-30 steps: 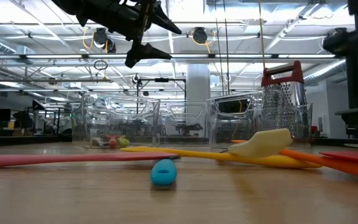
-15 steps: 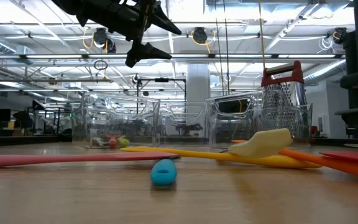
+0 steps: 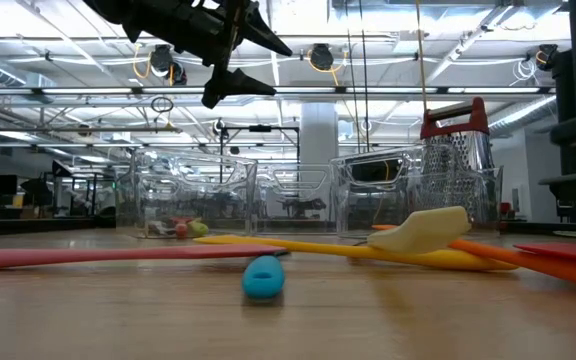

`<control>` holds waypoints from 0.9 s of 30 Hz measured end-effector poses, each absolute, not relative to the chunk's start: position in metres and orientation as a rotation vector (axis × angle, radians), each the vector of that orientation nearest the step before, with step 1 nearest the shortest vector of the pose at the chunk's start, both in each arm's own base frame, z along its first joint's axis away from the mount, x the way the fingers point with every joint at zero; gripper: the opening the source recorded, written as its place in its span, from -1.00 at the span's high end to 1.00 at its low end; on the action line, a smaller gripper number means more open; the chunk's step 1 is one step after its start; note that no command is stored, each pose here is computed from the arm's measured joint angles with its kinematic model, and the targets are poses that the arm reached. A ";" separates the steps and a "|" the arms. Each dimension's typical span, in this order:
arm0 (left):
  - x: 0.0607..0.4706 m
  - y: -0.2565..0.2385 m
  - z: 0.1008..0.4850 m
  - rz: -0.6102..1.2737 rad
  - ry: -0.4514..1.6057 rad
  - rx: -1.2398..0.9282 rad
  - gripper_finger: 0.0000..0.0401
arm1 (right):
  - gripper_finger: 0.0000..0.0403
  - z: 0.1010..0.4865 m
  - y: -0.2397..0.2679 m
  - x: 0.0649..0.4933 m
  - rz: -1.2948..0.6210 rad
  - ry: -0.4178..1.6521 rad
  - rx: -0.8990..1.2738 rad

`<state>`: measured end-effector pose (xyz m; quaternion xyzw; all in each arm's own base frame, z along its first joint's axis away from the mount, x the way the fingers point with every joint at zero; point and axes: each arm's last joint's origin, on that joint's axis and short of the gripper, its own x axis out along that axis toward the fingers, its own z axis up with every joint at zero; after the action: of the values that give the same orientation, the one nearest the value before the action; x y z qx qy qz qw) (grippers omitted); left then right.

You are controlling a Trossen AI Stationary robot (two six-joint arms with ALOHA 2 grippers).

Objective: Pick & Place Kitchen Items
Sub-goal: Put the yellow table knife into the right transparent bin

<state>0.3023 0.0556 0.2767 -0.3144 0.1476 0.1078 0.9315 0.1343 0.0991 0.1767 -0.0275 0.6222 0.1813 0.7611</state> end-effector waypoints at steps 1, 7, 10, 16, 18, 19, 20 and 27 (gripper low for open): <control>0.302 0.056 0.277 0.221 0.303 -0.644 -0.52 | 0.16 0.177 0.100 0.135 0.395 1.346 -0.065; 0.302 0.056 0.277 0.221 0.302 -0.644 -0.52 | 0.16 0.169 0.104 0.137 0.346 1.374 -0.102; 0.302 0.056 0.277 0.221 0.302 -0.644 -0.52 | 0.16 0.163 0.106 0.139 0.337 1.408 -0.121; 0.302 0.056 0.277 0.221 0.302 -0.644 -0.52 | 0.16 0.149 0.110 0.144 0.327 1.469 -0.167; 0.302 0.056 0.277 0.221 0.302 -0.647 -0.52 | 0.16 0.143 0.111 0.145 0.321 1.496 -0.185; 0.302 0.056 0.277 0.222 0.302 -0.648 -0.52 | 0.16 0.141 0.111 0.146 0.317 1.507 -0.190; 0.302 0.056 0.277 0.222 0.302 -0.648 -0.52 | 0.16 0.140 0.112 0.147 0.313 1.513 -0.194; 0.302 0.055 0.277 0.221 0.302 -0.648 -0.52 | 0.20 0.128 0.109 0.143 0.287 1.570 -0.213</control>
<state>0.3023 0.0554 0.2767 -0.3166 0.1477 0.1079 0.9308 0.1433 0.1093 0.1278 -0.0952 0.7029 0.1283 0.6931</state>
